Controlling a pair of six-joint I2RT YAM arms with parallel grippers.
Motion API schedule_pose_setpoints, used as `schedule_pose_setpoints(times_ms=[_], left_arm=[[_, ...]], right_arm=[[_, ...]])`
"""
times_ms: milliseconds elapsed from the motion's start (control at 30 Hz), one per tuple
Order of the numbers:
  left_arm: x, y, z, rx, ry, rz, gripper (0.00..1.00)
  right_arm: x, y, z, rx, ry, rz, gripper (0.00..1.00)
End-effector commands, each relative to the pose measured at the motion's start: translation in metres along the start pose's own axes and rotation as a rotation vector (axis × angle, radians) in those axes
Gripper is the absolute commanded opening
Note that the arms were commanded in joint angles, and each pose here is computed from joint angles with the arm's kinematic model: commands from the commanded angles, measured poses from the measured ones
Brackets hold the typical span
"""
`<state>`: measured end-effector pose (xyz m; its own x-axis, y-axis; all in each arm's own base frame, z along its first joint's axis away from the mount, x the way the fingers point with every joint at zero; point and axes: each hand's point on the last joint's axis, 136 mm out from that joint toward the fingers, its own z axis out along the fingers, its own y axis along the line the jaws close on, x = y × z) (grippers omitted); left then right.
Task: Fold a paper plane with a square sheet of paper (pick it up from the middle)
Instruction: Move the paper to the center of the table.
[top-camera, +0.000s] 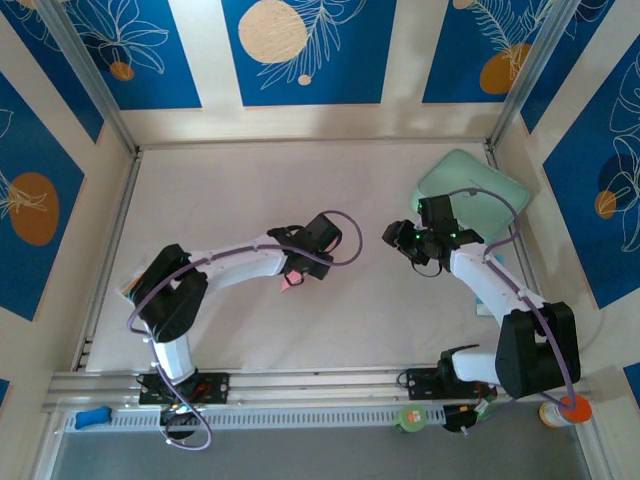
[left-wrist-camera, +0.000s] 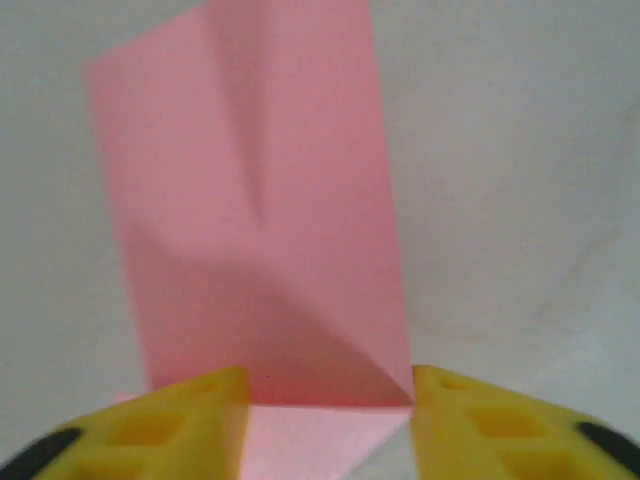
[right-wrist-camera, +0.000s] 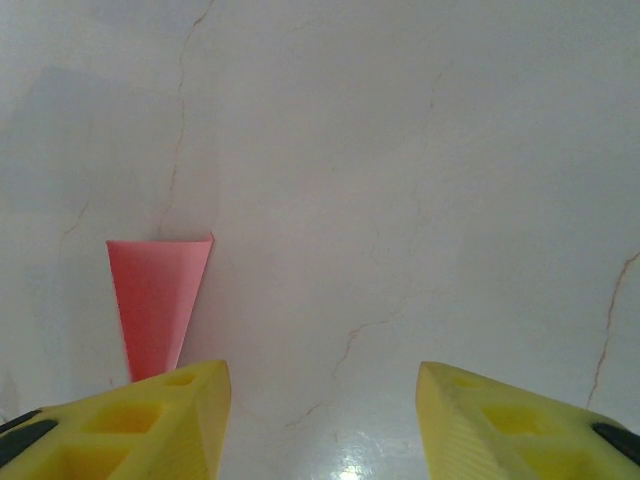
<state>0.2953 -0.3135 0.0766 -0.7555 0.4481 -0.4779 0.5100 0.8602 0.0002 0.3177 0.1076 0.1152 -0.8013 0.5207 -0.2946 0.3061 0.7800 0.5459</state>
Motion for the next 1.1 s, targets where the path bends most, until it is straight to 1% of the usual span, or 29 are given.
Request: schedule_pose_setpoints(times_ms=[0, 100, 200, 233, 300, 400, 500, 600, 667, 833, 1067], left_arm=[[-0.016, -0.032, -0.024, 0.215, -0.046, -0.031, 0.53], [-0.021, -0.033, -0.036, 0.291, -0.075, -0.089, 0.56], [-0.018, -0.014, -0.035, 0.306, -0.082, -0.202, 0.53], [-0.015, -0.008, -0.032, 0.312, -0.075, -0.245, 0.51], [-0.007, 0.006, -0.022, 0.32, -0.055, -0.338, 0.41], [0.004, 0.019, -0.008, 0.314, -0.026, -0.44, 0.31], [0.008, 0.028, 0.005, 0.292, -0.013, -0.502, 0.23], [0.01, 0.035, 0.016, 0.275, -0.001, -0.548, 0.18], [0.015, 0.042, 0.025, 0.24, 0.016, -0.581, 0.14], [0.025, 0.054, 0.039, 0.199, 0.041, -0.642, 0.11], [0.045, 0.06, 0.051, 0.186, 0.093, -0.702, 0.1]], right_arm=[[0.001, -0.001, -0.003, -0.014, -0.004, 0.019, 0.52], [0.002, 0.0, -0.002, -0.021, 0.002, 0.019, 0.52], [0.004, 0.003, 0.001, -0.041, 0.018, 0.015, 0.52], [0.004, 0.005, 0.002, -0.05, 0.022, 0.013, 0.52], [0.007, 0.006, 0.005, -0.06, 0.038, 0.011, 0.52], [0.01, 0.009, 0.01, -0.072, 0.063, 0.007, 0.52], [0.013, 0.013, 0.016, -0.077, 0.085, 0.004, 0.52], [0.017, 0.017, 0.02, -0.079, 0.106, -0.004, 0.52], [0.019, 0.021, 0.022, -0.087, 0.117, -0.009, 0.52], [0.035, 0.033, 0.03, -0.123, 0.177, -0.008, 0.52], [0.073, 0.06, 0.051, -0.156, 0.322, 0.042, 0.51]])
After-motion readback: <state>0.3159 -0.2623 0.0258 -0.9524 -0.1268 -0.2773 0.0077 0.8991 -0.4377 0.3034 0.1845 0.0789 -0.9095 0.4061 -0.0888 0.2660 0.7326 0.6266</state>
